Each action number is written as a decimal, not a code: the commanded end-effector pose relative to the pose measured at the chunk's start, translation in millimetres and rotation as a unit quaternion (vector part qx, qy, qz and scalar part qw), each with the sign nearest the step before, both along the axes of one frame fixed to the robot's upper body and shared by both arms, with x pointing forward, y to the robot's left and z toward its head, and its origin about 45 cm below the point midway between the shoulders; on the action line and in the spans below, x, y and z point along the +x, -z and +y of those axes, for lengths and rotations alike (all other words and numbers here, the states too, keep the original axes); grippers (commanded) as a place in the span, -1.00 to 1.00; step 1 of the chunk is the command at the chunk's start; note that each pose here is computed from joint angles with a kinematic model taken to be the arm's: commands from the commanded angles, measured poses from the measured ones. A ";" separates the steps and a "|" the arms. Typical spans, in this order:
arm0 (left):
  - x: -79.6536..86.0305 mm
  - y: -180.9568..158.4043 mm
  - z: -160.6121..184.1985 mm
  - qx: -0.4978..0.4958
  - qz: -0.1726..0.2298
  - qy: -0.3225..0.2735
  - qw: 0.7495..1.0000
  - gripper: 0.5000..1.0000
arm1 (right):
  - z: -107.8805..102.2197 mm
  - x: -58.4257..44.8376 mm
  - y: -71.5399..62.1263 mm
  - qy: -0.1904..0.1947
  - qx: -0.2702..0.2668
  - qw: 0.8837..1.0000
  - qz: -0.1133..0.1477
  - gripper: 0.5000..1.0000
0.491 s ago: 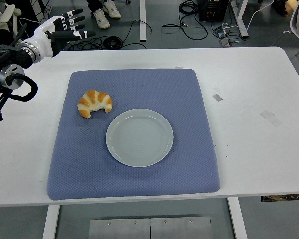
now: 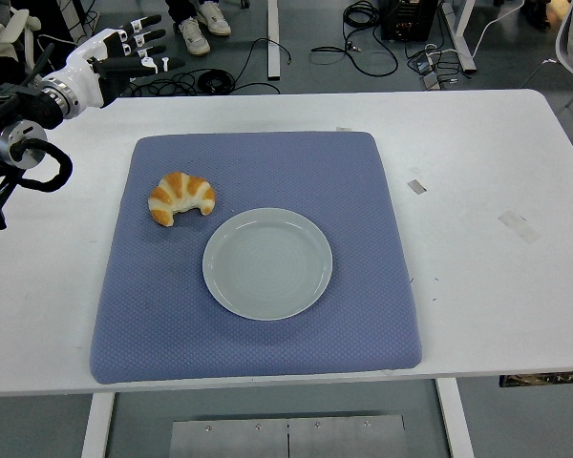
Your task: Place the bread on the plate
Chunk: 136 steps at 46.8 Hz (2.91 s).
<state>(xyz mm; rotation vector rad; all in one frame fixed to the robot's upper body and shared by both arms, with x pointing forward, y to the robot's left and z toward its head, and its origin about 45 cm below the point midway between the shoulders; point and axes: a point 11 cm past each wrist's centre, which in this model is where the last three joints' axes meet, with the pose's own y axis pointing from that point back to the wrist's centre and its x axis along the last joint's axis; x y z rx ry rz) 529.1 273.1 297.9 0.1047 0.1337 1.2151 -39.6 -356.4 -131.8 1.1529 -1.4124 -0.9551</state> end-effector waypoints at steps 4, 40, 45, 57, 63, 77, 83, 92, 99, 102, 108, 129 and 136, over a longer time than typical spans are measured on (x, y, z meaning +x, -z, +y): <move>-2.4 5.9 -5.5 -0.012 0.006 0.008 1.000 0.93 | 0.0 0.0 0.0 0.000 0.000 1.000 0.000 1.00; -20.8 5.0 -33.2 0.137 0.007 0.100 0.985 0.93 | 0.0 0.0 0.0 0.000 0.000 1.000 0.000 1.00; -29.1 11.6 -35.5 0.166 0.015 0.104 0.981 0.93 | 0.0 0.0 0.0 0.000 0.000 1.000 0.000 1.00; -37.8 15.7 -28.8 0.229 0.044 0.114 0.966 0.92 | 0.0 0.0 0.0 0.000 0.000 1.000 0.000 1.00; -39.9 14.8 -24.2 0.257 0.042 0.120 0.958 0.92 | 0.0 0.0 0.0 0.000 0.000 1.000 0.000 1.00; -44.6 2.4 -18.6 0.339 0.033 0.144 0.929 0.92 | 0.0 0.0 0.0 0.000 0.000 1.000 0.000 1.00; -44.0 -3.8 -18.3 0.352 0.033 0.148 0.924 0.93 | 0.0 0.0 0.0 0.000 0.000 1.000 0.000 1.00; -49.1 10.8 -24.4 0.361 0.056 0.165 0.916 0.92 | 0.0 0.0 0.0 0.000 0.000 1.000 0.000 1.00; -53.3 15.8 -26.8 0.339 0.078 0.179 0.920 0.92 | 0.0 0.0 0.0 0.000 0.000 1.000 0.000 1.00; -54.5 18.5 -24.2 0.348 0.084 0.180 0.916 0.92 | 0.0 0.0 0.0 0.000 0.000 1.000 0.000 1.00; -57.0 25.0 -18.4 0.364 0.094 0.180 0.909 0.92 | 0.0 0.0 0.0 0.000 0.000 1.000 0.000 1.00; -61.0 38.2 -15.6 0.405 0.095 0.191 0.889 0.91 | 0.0 0.0 0.0 0.000 0.000 1.000 0.000 1.00; -62.0 41.1 -16.2 0.403 0.097 0.191 0.890 0.91 | 0.0 0.0 0.0 0.000 0.000 1.000 0.000 1.00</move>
